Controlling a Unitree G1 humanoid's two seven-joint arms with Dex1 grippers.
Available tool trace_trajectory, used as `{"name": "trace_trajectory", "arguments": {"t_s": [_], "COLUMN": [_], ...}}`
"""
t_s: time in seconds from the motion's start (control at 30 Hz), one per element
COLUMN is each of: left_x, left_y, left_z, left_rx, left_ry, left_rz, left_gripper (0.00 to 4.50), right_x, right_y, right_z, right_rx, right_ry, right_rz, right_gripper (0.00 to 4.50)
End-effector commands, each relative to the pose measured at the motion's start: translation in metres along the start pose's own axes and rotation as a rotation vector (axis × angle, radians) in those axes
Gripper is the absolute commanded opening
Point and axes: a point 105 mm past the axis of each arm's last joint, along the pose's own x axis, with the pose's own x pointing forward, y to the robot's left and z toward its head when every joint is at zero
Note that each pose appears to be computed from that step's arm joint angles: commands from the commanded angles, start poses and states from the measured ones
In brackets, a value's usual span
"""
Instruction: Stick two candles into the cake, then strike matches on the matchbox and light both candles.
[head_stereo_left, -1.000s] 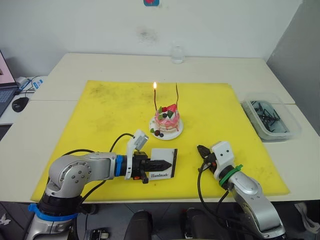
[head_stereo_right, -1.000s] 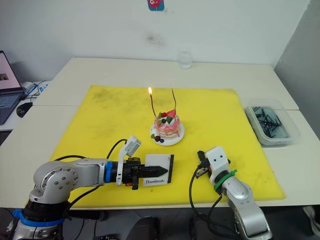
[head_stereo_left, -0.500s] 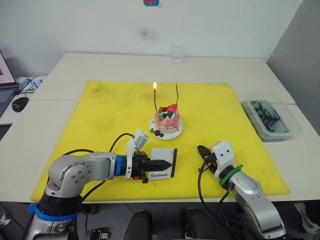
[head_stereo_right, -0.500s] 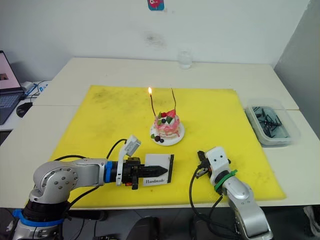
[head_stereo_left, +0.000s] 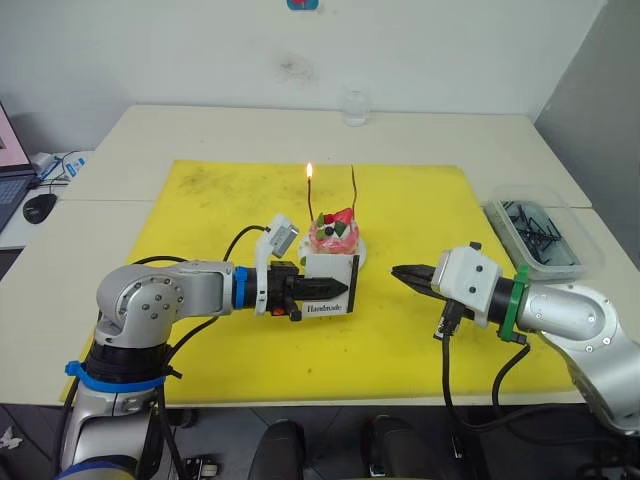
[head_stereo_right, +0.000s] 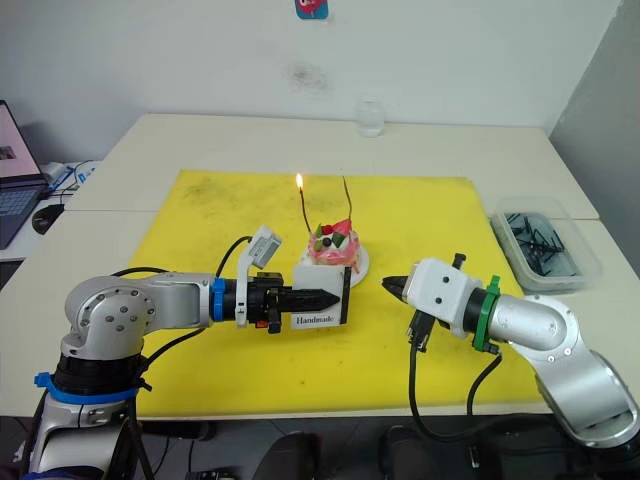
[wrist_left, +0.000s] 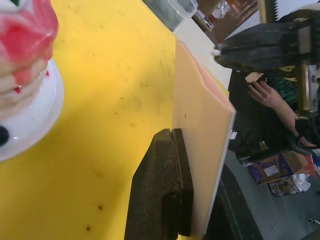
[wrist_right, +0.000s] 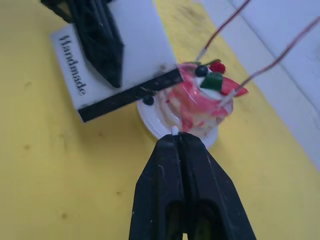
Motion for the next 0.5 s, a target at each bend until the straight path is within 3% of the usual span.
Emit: {"name": "trace_trajectory", "arguments": {"t_s": [0.03, 0.5], "left_x": [0.001, -0.001], "left_y": [-0.005, -0.008], "left_z": [0.006, 0.006], "left_rx": [0.033, 0.054], "left_ry": [0.0, 0.015], "left_rz": [-0.036, -0.055], "left_gripper": [0.0, 0.0], "right_x": [0.005, 0.026], "right_y": [0.005, 0.005], "right_z": [0.011, 0.008], "right_rx": [-0.118, -0.202], "right_ry": [-0.018, -0.018], "right_rz": [0.092, 0.118], "right_gripper": [0.02, 0.02]}}
